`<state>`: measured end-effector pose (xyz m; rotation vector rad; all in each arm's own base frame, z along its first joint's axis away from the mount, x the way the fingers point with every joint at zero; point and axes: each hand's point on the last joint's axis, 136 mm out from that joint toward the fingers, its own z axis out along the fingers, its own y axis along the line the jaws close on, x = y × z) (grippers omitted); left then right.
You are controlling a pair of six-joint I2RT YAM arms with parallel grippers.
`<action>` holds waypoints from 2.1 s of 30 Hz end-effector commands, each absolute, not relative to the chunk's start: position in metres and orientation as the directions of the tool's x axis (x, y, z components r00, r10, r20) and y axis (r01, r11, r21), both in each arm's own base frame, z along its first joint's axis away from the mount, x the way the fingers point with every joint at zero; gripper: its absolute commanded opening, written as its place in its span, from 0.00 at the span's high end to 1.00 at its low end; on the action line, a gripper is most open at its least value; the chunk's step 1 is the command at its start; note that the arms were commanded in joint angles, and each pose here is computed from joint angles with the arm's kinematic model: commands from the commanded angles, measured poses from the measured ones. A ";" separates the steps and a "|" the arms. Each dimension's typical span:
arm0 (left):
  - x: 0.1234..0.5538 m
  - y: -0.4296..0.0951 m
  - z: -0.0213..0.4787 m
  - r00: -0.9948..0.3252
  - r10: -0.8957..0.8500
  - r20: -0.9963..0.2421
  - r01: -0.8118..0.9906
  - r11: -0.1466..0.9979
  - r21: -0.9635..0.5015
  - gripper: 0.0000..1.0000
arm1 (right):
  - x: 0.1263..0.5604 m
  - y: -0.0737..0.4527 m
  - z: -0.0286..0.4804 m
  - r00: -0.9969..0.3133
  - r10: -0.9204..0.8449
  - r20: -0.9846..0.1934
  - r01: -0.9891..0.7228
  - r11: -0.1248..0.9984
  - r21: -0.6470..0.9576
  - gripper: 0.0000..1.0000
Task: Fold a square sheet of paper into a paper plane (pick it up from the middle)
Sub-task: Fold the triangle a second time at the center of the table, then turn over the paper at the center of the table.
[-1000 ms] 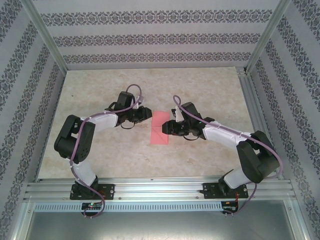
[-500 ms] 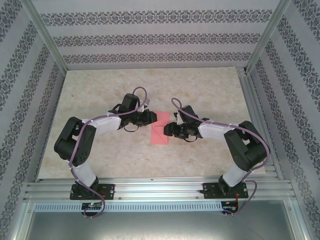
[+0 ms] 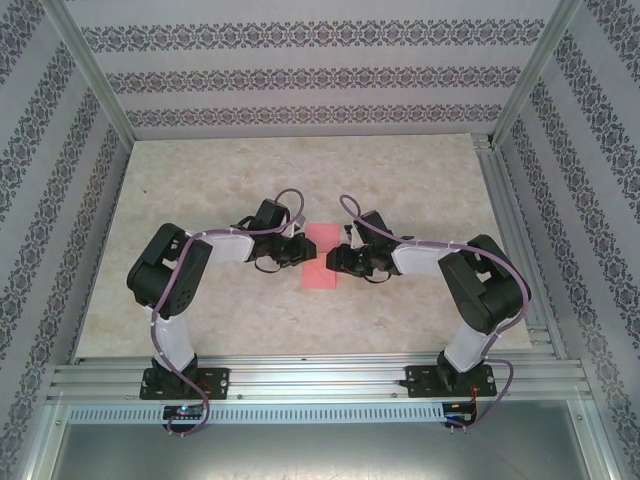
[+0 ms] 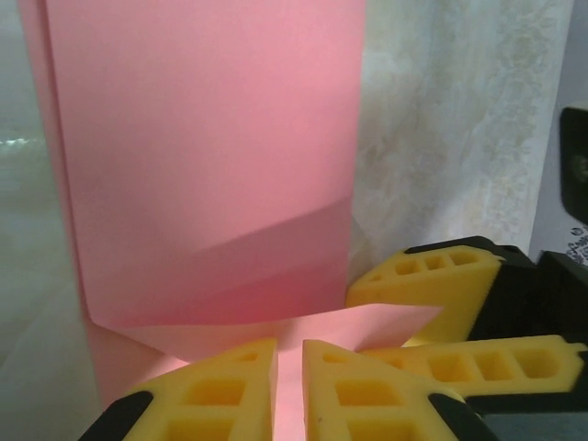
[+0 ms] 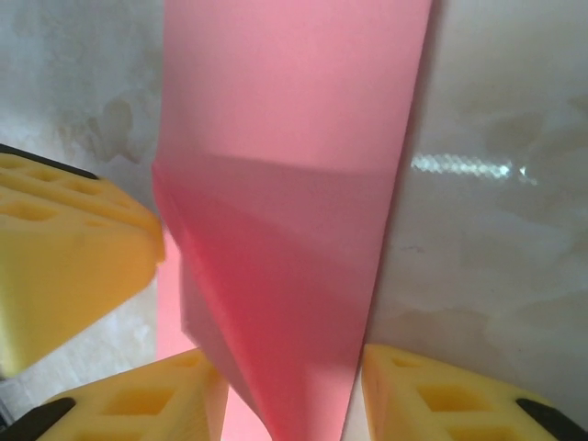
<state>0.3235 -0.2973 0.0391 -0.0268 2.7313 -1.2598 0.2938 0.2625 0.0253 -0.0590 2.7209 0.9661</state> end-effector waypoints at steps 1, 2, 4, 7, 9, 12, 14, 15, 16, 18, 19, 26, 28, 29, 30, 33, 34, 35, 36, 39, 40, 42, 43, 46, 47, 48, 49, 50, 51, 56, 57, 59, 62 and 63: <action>0.322 -0.298 0.026 -0.994 -0.075 -0.086 0.013 0.674 -0.739 0.84 | 0.300 0.276 0.031 -0.963 0.043 -0.266 -0.146 0.745 0.651 0.58; 0.321 -0.297 0.025 -0.994 -0.074 -0.082 0.010 0.676 -0.737 0.84 | 0.300 0.275 0.031 -0.964 0.045 -0.263 -0.143 0.747 0.649 0.57; 0.320 -0.296 0.025 -0.994 -0.077 -0.084 0.009 0.678 -0.735 0.84 | 0.300 0.274 0.029 -0.963 0.049 -0.263 -0.137 0.754 0.642 0.56; 0.319 -0.295 0.024 -0.994 -0.073 -0.083 0.010 0.684 -0.729 0.84 | 0.300 0.275 0.027 -0.965 0.054 -0.255 -0.130 0.748 0.651 0.56; 0.320 -0.294 0.023 -0.994 -0.076 -0.084 0.009 0.688 -0.726 0.84 | 0.301 0.277 0.029 -0.964 0.064 -0.257 -0.128 0.736 0.665 0.57; 0.321 -0.293 0.025 -0.993 -0.079 -0.091 0.011 0.692 -0.722 0.84 | 0.303 0.279 0.033 -0.962 0.078 -0.260 -0.126 0.721 0.682 0.63; 0.321 -0.294 0.027 -0.992 -0.078 -0.097 0.016 0.691 -0.723 0.84 | 0.304 0.279 0.034 -0.961 0.088 -0.261 -0.122 0.714 0.689 0.66; 0.321 -0.294 0.026 -0.993 -0.078 -0.093 0.014 0.692 -0.722 0.84 | 0.305 0.279 0.033 -0.962 0.093 -0.258 -0.118 0.711 0.694 0.67; 0.322 -0.294 0.027 -0.992 -0.079 -0.096 0.015 0.692 -0.722 0.84 | 0.305 0.279 0.033 -0.962 0.097 -0.255 -0.113 0.708 0.697 0.70; 0.321 -0.294 0.028 -0.992 -0.079 -0.095 0.015 0.692 -0.722 0.84 | 0.307 0.279 0.034 -0.961 0.112 -0.254 -0.106 0.697 0.709 0.72; 0.322 -0.294 0.029 -0.992 -0.079 -0.098 0.016 0.692 -0.721 0.84 | 0.307 0.279 0.033 -0.961 0.115 -0.251 -0.104 0.693 0.714 0.72; 0.325 -0.294 0.038 -0.990 -0.083 -0.118 0.029 0.689 -0.724 0.84 | 0.307 0.270 0.028 -0.960 0.131 -0.248 -0.081 0.715 0.695 0.73; 0.326 -0.294 0.040 -0.989 -0.084 -0.121 0.030 0.692 -0.721 0.84 | 0.308 0.268 0.030 -0.958 0.133 -0.252 -0.084 0.715 0.694 0.74; 0.327 -0.294 0.041 -0.989 -0.084 -0.125 0.032 0.694 -0.719 0.84 | 0.307 0.268 0.030 -0.960 0.131 -0.249 -0.083 0.713 0.696 0.79; 0.327 -0.294 0.042 -0.988 -0.086 -0.129 0.034 0.694 -0.719 0.84 | 0.307 0.268 0.031 -0.960 0.131 -0.248 -0.084 0.711 0.699 0.82; 0.329 -0.295 0.047 -0.986 -0.088 -0.139 0.040 0.691 -0.722 0.84 | 0.306 0.267 0.033 -0.959 0.131 -0.249 -0.087 0.703 0.706 0.83; 0.330 -0.295 0.048 -0.986 -0.089 -0.140 0.040 0.690 -0.723 0.83 | 0.306 0.267 0.033 -0.960 0.130 -0.248 -0.088 0.699 0.709 0.84; 0.331 -0.296 0.050 -0.986 -0.090 -0.142 0.042 0.688 -0.725 0.83 | 0.306 0.266 0.033 -0.960 0.134 -0.248 -0.086 0.700 0.709 0.88; 0.331 -0.296 0.052 -0.985 -0.088 -0.146 0.046 0.685 -0.727 0.83 | 0.306 0.265 0.034 -0.958 0.138 -0.252 -0.086 0.700 0.709 0.88; 0.332 -0.297 0.056 -0.984 -0.094 -0.149 0.046 0.680 -0.731 0.83 | 0.307 0.264 0.037 -0.957 0.142 -0.252 -0.086 0.693 0.716 0.93; 0.332 -0.297 0.058 -0.983 -0.096 -0.155 0.050 0.677 -0.734 0.82 | 0.307 0.264 0.037 -0.957 0.143 -0.253 -0.086 0.692 0.717 0.93; 0.334 -0.297 0.065 -0.980 -0.098 -0.172 0.062 0.674 -0.736 0.81 | 0.307 0.264 0.039 -0.956 0.142 -0.256 -0.090 0.691 0.717 0.94; 0.335 -0.296 0.067 -0.979 -0.101 -0.175 0.061 0.679 -0.732 0.79 | 0.307 0.264 0.038 -0.957 0.140 -0.254 -0.088 0.694 0.715 0.95; 0.338 -0.292 0.078 -0.972 -0.115 -0.205 0.071 0.686 -0.724 0.79 | 0.306 0.260 0.041 -0.956 0.132 -0.261 -0.093 0.711 0.697 0.95; 0.340 -0.289 0.083 -0.968 -0.126 -0.218 0.072 0.692 -0.718 0.77 | 0.305 0.257 0.043 -0.955 0.127 -0.270 -0.096 0.725 0.682 0.95; 0.341 -0.285 0.089 -0.962 -0.138 -0.235 0.074 0.698 -0.713 0.76 | 0.306 0.253 0.046 -0.951 0.122 -0.283 -0.102 0.743 0.662 0.95; 0.343 -0.283 0.094 -0.957 -0.147 -0.249 0.076 0.703 -0.707 0.74 | 0.305 0.250 0.051 -0.949 0.112 -0.294 -0.111 0.755 0.646 0.95; 0.344 -0.277 0.099 -0.951 -0.163 -0.262 0.071 0.712 -0.699 0.73 | 0.304 0.246 0.056 -0.946 0.098 -0.310 -0.123 0.775 0.619 0.95; 0.346 -0.271 0.105 -0.944 -0.178 -0.278 0.067 0.721 -0.690 0.73 | 0.304 0.240 0.061 -0.942 0.082 -0.326 -0.132 0.801 0.584 0.95; 0.357 -0.227 0.125 -0.904 -0.281 -0.323 -0.012 0.772 -0.636 0.72 | 0.301 0.196 0.090 -0.906 -0.074 -0.416 -0.198 0.945 0.262 0.94; 0.359 -0.217 0.127 -0.895 -0.304 -0.326 -0.034 0.776 -0.629 0.72 | 0.299 0.187 0.097 -0.899 -0.124 -0.420 -0.213 0.962 0.173 0.94; 0.360 -0.200 0.130 -0.881 -0.341 -0.329 -0.065 0.775 -0.629 0.72 | 0.298 0.171 0.109 -0.883 -0.202 -0.423 -0.230 0.973 0.015 0.94; 0.361 -0.178 0.134 -0.857 -0.393 -0.334 -0.105 0.766 -0.635 0.71 | 0.299 0.157 0.130 -0.844 -0.349 -0.407 -0.257 0.930 -0.264 0.94; 0.361 -0.170 0.133 -0.849 -0.410 -0.334 -0.119 0.764 -0.635 0.72 | 0.299 0.157 0.134 -0.832 -0.403 -0.382 -0.279 0.898 -0.339 0.94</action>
